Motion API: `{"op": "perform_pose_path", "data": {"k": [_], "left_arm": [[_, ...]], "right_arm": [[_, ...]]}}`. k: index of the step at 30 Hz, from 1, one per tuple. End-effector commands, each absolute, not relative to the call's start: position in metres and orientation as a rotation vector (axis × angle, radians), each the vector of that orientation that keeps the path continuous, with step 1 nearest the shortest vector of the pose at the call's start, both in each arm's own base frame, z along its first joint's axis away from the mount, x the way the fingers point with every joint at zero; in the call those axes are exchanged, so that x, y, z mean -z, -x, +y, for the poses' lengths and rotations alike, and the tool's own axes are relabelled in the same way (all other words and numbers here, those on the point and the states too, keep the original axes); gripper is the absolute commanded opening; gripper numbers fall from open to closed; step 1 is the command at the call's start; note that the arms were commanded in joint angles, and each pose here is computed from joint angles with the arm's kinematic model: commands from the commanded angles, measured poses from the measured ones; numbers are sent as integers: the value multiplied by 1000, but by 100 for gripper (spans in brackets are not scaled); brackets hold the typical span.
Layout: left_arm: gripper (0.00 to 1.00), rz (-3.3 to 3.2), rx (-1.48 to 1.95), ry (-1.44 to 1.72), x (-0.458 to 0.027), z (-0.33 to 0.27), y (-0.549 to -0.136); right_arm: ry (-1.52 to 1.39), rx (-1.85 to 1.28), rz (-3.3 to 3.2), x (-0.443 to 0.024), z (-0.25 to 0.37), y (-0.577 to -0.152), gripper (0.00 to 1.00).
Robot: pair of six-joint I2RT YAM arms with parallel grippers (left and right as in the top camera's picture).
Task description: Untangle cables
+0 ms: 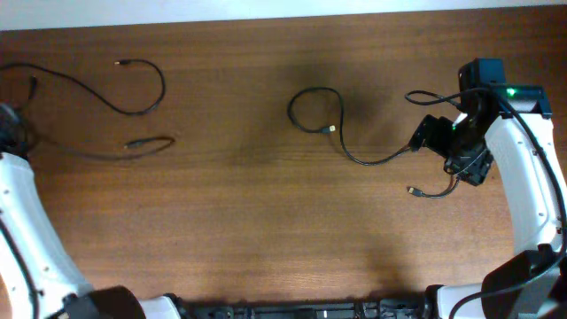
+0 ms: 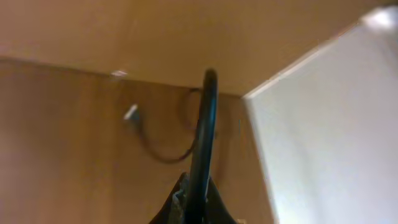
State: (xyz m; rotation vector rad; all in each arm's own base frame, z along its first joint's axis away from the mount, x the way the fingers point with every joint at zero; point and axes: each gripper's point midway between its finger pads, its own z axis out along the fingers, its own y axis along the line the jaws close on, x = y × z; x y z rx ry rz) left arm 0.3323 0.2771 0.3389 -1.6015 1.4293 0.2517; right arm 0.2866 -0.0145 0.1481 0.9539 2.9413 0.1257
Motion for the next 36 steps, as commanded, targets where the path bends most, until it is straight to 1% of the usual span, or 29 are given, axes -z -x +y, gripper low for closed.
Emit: {"op": "perform_pose_path", "data": {"k": [1,2,3,4,5,6,7,9,11,12,14,16,17,18,19,21,23,24,25,26,28,29,30,31,32,33,36], "left_arm": [[0,1356,-275,1852,-291,306,-311],[0,1368,-302,1889,-278,314,-307],[2,1390,-319,1925,-263,319,-304],[7,1422,-312,1952,-251,320,-304],[9,1477,-295,1976,-237,316,-306],[13,1538,-256,2001,-224,309,-309],[20,1670,-177,1996,-209,294,-315],[24,1775,-99,2028,-195,275,-315],[36,1801,-112,2057,-191,270,-307],[40,1833,-120,2031,-191,270,-307],[42,1914,-142,1960,-190,270,-307],[53,2043,-129,1858,-185,266,-311],[60,2133,-51,1789,-178,257,-320],[67,2249,73,1700,-164,245,-332],[72,2270,78,1709,-154,245,-334],[78,2339,79,1766,-117,248,-336],[82,2329,77,1788,-96,261,-342],[86,2285,55,1777,-97,274,-346],[84,2244,-32,1785,-98,290,-341],[77,2209,-146,1830,-99,306,-327],[82,2123,-204,1942,-99,318,-311],[87,2096,-202,1997,-97,317,-305],[85,2065,-197,2081,-94,313,-297],[85,2015,-210,2165,-90,310,-291],[87,1991,-257,2186,-84,316,-289],[92,1982,-306,2182,-77,323,-288],[95,1917,-417,2177,-76,345,-280]], "right_arm": [[-929,-146,2932,-153,-12,-286,99],[-929,-145,2932,-153,-12,-286,98],[-929,-145,2931,-153,-12,-286,98],[-928,-147,2928,-153,-12,-287,98],[-927,-148,2925,-153,-12,-288,98],[-927,-148,2925,-153,-12,-288,98],[-927,-148,2925,-153,-12,-288,98],[-927,-148,2925,-153,-12,-288,98],[-928,-147,2929,-153,-12,-287,99],[-927,-147,2928,-153,-12,-287,98],[-927,-147,2928,-153,-12,-287,98],[-927,-147,2927,-153,-12,-287,98],[-925,-160,2928,-153,-11,-288,98],[-818,-265,2947,-155,1,-292,98],[-691,-374,2961,-158,17,-296,98],[-539,-419,2992,-159,45,-296,98],[-358,-435,2993,-160,79,-298,98],[-277,-446,2985,-161,95,-300,98],[-180,-462,2968,-162,115,-302,98],[-74,-480,2952,-160,138,-304,98],[47,-506,2926,-155,169,-308,98],[66,-518,2918,-151,180,-310,98],[83,-531,2910,-148,190,-312,98],[72,-547,2908,-144,202,-314,98],[21,-559,2930,-139,210,-311,98],[40,-555,2946,-135,216,-307,98],[62,-552,2957,-133,221,-303,98]]}}
